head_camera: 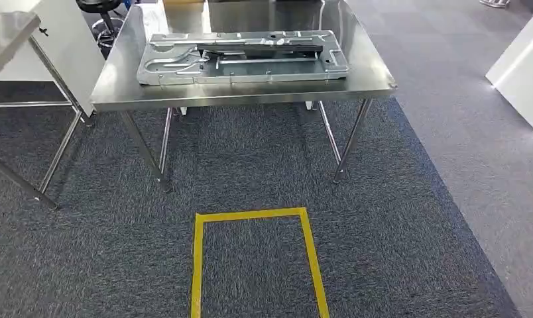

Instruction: Take the parts from the cabinet and place them on the table.

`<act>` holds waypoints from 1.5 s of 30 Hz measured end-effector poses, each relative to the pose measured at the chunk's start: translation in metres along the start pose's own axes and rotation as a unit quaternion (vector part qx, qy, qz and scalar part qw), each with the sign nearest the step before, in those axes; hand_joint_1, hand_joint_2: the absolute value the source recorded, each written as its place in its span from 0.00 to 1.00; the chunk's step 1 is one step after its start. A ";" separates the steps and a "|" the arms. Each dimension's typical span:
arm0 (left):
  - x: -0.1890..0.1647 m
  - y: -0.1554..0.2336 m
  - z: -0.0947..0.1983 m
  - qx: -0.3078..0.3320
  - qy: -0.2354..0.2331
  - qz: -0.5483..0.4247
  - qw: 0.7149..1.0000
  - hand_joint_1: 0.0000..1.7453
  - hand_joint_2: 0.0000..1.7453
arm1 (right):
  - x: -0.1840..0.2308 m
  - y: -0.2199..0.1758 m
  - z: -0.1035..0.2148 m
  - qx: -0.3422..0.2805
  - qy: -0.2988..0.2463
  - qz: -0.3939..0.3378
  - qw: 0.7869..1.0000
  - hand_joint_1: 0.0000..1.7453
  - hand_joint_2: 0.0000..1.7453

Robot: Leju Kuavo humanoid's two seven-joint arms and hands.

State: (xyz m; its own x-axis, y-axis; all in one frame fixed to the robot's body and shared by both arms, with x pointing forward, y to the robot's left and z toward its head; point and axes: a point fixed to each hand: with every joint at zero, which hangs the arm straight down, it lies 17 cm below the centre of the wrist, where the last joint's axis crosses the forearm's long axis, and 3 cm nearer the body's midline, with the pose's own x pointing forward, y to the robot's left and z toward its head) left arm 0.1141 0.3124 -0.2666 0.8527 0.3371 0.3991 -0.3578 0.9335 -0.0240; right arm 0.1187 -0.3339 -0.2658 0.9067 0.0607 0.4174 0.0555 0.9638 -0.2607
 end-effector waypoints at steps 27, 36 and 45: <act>-0.008 0.000 0.001 -0.005 0.013 -0.007 1.000 0.00 0.00 | -0.024 -0.001 0.002 -0.006 0.065 -0.022 0.998 0.00 1.00; -0.006 -0.001 0.001 -0.007 0.014 -0.008 1.000 0.00 0.00 | -0.031 -0.002 0.003 -0.010 0.088 -0.026 0.996 0.00 0.00; -0.007 0.000 0.001 -0.003 0.019 -0.009 1.000 0.00 1.00 | -0.031 0.000 0.003 -0.006 0.086 -0.030 0.996 0.00 1.00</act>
State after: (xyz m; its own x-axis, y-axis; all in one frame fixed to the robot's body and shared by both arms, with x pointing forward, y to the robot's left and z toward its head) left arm 0.1075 0.3100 -0.2691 0.8725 0.3250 0.3648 -0.3407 0.9399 -0.0225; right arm 0.0895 -0.3353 -0.2757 0.9599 -0.0439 0.2767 0.1159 0.9614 -0.2496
